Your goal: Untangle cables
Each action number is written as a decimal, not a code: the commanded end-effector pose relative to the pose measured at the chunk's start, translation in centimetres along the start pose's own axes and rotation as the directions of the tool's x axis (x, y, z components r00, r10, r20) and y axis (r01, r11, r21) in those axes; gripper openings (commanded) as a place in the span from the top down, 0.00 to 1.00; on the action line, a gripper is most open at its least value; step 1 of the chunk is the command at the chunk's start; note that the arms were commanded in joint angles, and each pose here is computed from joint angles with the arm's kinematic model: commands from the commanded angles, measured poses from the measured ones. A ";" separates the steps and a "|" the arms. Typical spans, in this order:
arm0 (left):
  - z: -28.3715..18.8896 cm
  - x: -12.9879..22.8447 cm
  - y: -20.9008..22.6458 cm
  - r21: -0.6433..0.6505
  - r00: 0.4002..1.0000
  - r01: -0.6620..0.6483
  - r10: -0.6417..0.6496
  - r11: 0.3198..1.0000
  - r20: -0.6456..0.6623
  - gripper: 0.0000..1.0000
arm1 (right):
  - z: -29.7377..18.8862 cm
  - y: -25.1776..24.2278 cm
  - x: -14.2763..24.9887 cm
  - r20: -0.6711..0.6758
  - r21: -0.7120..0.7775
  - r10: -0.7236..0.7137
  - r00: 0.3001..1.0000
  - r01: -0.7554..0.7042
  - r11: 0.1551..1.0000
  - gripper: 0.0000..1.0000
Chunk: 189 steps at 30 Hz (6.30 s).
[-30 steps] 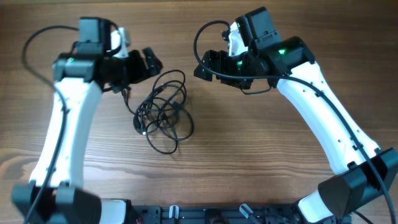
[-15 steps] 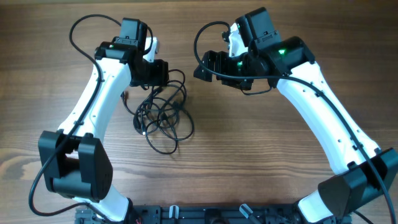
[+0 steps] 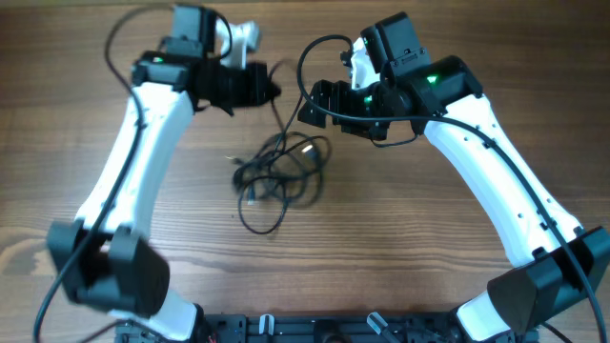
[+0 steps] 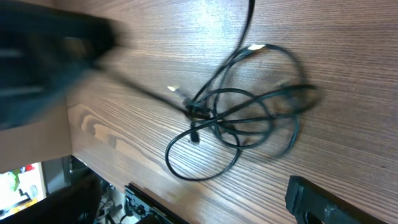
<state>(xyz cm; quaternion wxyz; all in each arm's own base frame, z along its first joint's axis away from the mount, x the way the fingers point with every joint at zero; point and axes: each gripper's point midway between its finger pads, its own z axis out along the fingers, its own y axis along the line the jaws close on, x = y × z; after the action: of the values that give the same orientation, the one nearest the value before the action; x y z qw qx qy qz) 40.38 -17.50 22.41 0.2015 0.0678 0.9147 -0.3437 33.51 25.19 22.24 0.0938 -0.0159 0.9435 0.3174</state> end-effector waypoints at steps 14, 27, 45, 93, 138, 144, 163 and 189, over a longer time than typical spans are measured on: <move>-22.5 -4.6 -22.0 0.532 0.871 -0.210 -0.090 0.820 0.484 0.96 | -0.3 -2.2 -2.1 0.122 0.149 -0.005 0.993 -0.014 0.989 0.04; -19.5 -5.0 -19.3 0.491 0.897 -0.097 -0.138 0.866 0.420 0.96 | -0.2 2.5 -1.0 0.022 -0.127 0.012 1.000 -0.009 0.992 0.03; -21.0 -6.5 -15.0 0.491 0.852 0.106 -0.334 0.865 0.404 0.96 | 2.7 -5.0 -0.5 0.110 0.201 0.113 0.987 -0.134 0.971 0.14; -19.5 0.6 13.8 -0.609 0.785 0.606 -0.262 0.512 0.561 0.00 | 2.7 -5.7 0.1 0.086 0.236 0.077 0.993 -0.095 0.967 0.00; -15.0 12.2 45.3 -0.688 0.970 0.157 -0.240 0.708 -0.026 0.12 | 2.7 -5.2 -0.8 0.087 0.227 -0.064 0.994 0.043 0.973 0.00; -13.4 14.4 45.0 -0.664 0.967 0.097 -0.227 0.742 -0.113 0.27 | 2.7 -5.2 -0.8 0.087 0.226 -0.063 0.994 0.042 0.973 0.00; -24.7 -6.4 31.1 -0.567 0.873 0.204 0.115 0.798 0.475 0.96 | 2.7 -5.3 -0.4 0.073 0.229 -0.056 0.996 0.038 0.973 0.00; -25.2 -11.4 46.1 -0.629 0.656 0.430 0.255 0.647 0.710 0.00 | 2.5 -6.5 1.6 0.014 0.273 0.037 0.999 -0.040 0.961 0.00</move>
<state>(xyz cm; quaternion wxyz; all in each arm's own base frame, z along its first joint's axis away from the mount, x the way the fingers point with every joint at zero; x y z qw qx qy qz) 57.69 28.78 19.33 0.5818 -0.1905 0.7905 0.0206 32.90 21.79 16.11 0.0932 0.0013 0.9776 0.1885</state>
